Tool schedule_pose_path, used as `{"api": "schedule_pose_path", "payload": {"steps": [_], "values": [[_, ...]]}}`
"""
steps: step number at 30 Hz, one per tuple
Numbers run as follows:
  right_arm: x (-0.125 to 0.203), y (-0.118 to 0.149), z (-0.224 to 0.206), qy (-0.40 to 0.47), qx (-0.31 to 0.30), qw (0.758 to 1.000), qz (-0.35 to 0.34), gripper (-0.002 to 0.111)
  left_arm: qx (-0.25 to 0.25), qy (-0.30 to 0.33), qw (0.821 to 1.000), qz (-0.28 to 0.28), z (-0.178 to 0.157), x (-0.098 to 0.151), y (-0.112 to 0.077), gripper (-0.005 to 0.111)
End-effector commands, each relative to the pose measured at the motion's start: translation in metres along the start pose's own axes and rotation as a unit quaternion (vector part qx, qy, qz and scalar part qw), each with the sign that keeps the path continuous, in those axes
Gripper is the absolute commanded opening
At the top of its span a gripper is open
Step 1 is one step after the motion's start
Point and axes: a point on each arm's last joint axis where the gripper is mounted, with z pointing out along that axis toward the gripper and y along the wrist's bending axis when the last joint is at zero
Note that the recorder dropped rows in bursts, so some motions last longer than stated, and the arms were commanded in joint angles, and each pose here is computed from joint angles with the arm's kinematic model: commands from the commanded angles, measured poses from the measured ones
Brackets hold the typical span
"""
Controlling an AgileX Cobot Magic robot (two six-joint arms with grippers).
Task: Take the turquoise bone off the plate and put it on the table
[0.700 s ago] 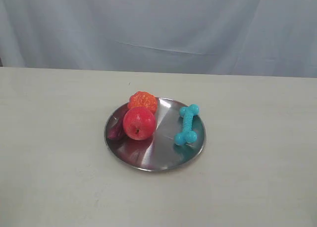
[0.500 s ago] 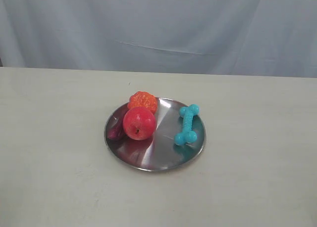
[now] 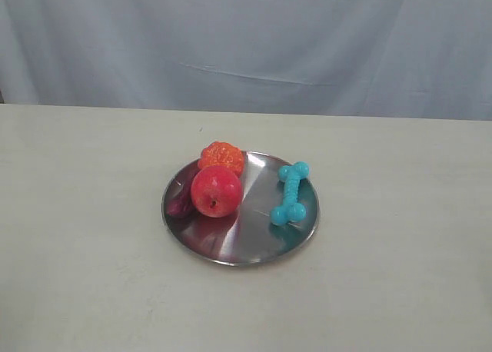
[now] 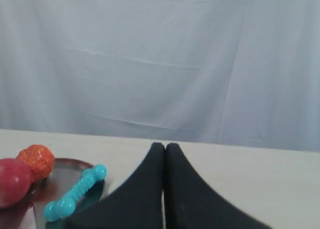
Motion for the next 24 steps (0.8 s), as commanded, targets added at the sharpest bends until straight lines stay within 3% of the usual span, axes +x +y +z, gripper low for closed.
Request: {"api": "schedule_pose_path", "payload": {"steps": [1,5,7,9,11,15,19,24], "values": [[-0.004,0.000,-0.001,-0.028,-0.001,1.000,-0.006,0.000,-0.001,-0.002,1.000,-0.005,0.000,0.000,0.000,0.000],[-0.016,0.000,-0.002,-0.090,-0.001,0.996,0.021,0.000,-0.001,-0.002,1.000,-0.005,0.000,0.000,0.000,0.000],[-0.027,-0.002,-0.005,-0.154,-0.004,0.984,0.084,0.000,-0.001,-0.002,1.000,-0.005,0.000,0.000,0.000,0.000],[-0.036,-0.004,-0.008,-0.206,-0.019,0.959,0.192,0.000,-0.001,-0.002,1.000,-0.005,0.000,0.000,0.000,0.000],[-0.042,-0.005,-0.011,-0.243,-0.037,0.937,0.248,0.000,-0.001,-0.002,1.000,-0.005,0.000,0.000,0.000,0.000],[-0.054,-0.006,-0.019,-0.313,-0.060,0.906,0.278,0.000,-0.001,-0.002,1.000,-0.005,0.000,0.000,0.000,0.000],[-0.067,-0.004,-0.017,-0.261,-0.055,0.919,0.289,0.000,-0.001,-0.002,1.000,-0.005,0.000,0.000,0.000,0.000],[-0.117,0.001,-0.005,-0.183,-0.048,0.942,0.278,0.000,-0.001,-0.002,1.000,-0.005,0.000,0.000,0.000,0.000]]}}
